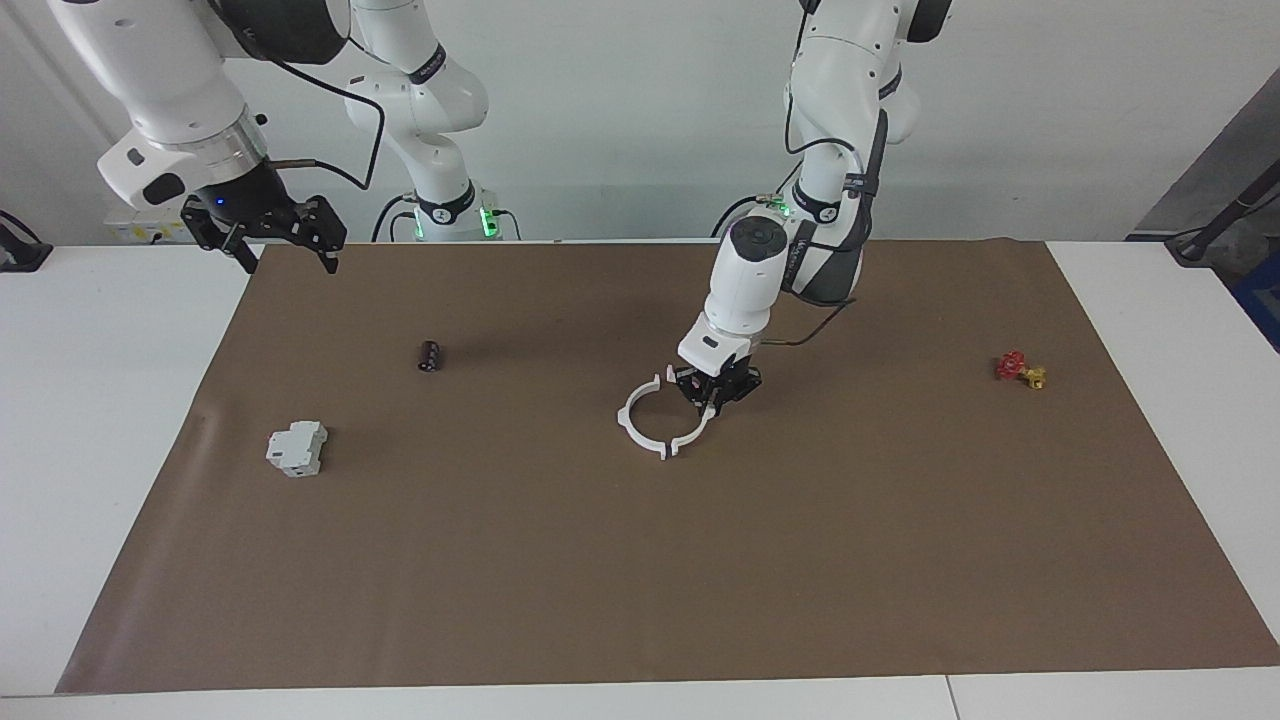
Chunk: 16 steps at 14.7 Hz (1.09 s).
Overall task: Assemble drain pipe with both arms
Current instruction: 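Press the held clamp half against the other half to join them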
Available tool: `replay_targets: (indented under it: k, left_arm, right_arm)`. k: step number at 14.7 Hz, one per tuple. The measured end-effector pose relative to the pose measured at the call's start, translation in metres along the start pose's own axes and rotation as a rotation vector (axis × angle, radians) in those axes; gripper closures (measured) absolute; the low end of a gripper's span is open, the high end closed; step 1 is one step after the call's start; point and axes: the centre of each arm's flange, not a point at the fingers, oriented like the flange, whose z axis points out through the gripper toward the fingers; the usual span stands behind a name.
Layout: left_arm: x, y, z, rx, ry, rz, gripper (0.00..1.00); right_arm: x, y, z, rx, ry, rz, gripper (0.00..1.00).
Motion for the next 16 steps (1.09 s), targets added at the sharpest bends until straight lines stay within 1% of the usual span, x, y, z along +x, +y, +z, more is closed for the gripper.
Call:
replay_targets:
  k: [4,7,16]
  left_arm:
    - [-0.004,0.0,0.008,-0.003,0.003,0.001,0.79]
    - [-0.011,0.012,0.014,-0.008,0.004,-0.004,0.79]
    - [-0.013,0.017,0.015,-0.012,0.008,-0.006,0.79]
  right_arm:
    - [0.0,0.0,0.0,0.0,0.0,0.0,0.0]
    - [0.0,0.0,0.0,0.0,0.0,0.0,0.0]
    - [0.0,0.0,0.0,0.0,0.0,0.0,0.0]
